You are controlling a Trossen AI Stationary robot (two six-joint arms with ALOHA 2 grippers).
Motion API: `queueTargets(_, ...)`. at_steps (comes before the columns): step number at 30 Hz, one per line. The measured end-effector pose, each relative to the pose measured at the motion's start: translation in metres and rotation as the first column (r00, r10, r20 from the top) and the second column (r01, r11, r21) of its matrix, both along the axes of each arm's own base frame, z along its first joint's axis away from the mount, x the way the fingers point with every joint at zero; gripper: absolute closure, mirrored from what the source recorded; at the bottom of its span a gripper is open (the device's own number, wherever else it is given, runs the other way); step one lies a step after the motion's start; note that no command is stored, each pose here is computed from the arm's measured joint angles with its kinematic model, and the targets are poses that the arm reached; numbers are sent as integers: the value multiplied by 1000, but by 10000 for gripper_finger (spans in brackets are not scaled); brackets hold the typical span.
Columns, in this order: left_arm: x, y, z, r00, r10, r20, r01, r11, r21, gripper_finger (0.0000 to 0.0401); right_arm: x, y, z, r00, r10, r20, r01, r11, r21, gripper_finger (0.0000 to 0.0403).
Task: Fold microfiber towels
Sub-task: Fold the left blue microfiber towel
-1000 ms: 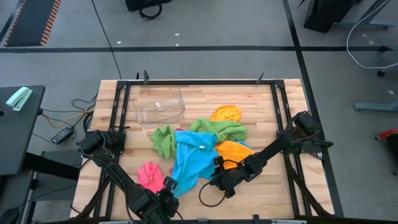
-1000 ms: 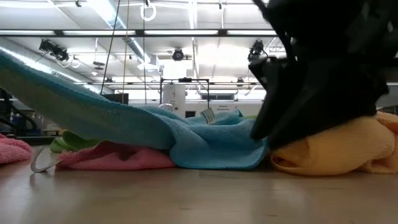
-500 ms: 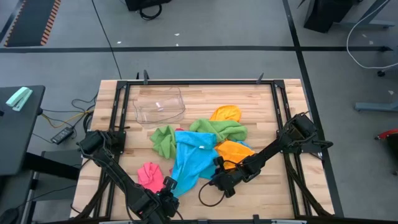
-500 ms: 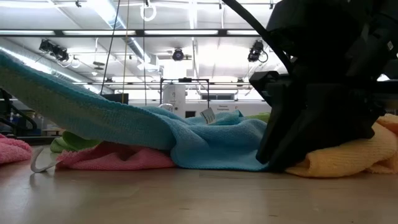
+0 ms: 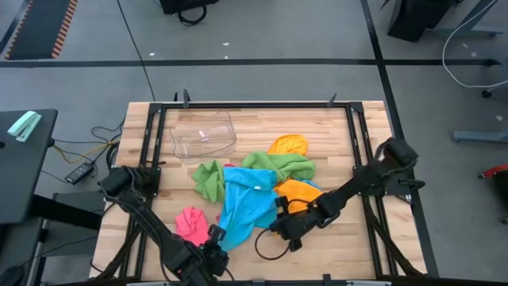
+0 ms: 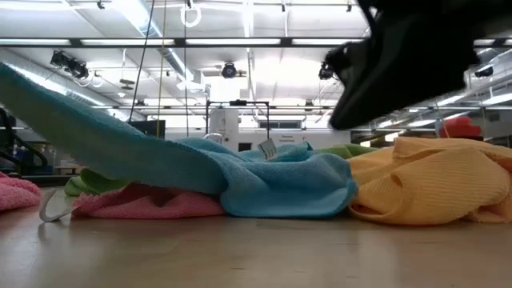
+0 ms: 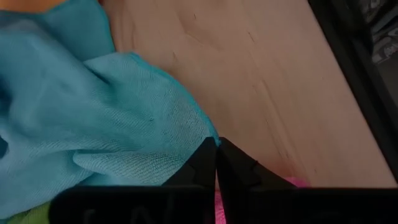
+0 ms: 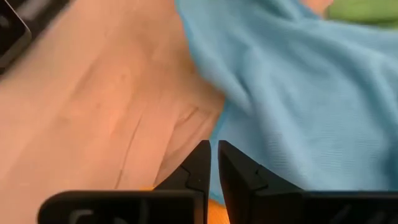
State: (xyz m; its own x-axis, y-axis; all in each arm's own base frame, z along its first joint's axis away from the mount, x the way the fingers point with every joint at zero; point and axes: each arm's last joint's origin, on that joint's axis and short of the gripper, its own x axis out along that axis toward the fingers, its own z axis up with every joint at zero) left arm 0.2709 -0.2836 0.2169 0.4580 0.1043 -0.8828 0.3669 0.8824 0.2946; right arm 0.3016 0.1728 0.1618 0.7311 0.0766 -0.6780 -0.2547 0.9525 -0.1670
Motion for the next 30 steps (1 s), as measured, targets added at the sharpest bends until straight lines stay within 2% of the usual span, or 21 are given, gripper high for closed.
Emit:
queueTargets(6,-3,5,29,995,31,90,-28,999,-44,391,-23,-5,48,999,11,44,-14,998,60,364)
queueTargets(10,-4,11,39,989,98,112,-90,993,-79,381,-30,-1,58,997,48,63,-54,995,81,364)
queueTargets(14,-4,10,36,990,99,101,-93,993,-68,388,-26,4,45,997,64,32,-65,996,57,357)
queueTargets(18,-5,10,33,992,95,84,-90,994,-64,395,-15,9,19,998,60,-1,-60,998,35,332)
queueTargets(24,-5,10,33,992,96,83,-91,994,-63,376,-7,12,-20,991,106,-79,-112,991,-79,288)
queueTargets(30,-5,11,33,993,88,79,-84,995,-54,391,-2,8,-36,988,108,-106,-125,977,-171,281)
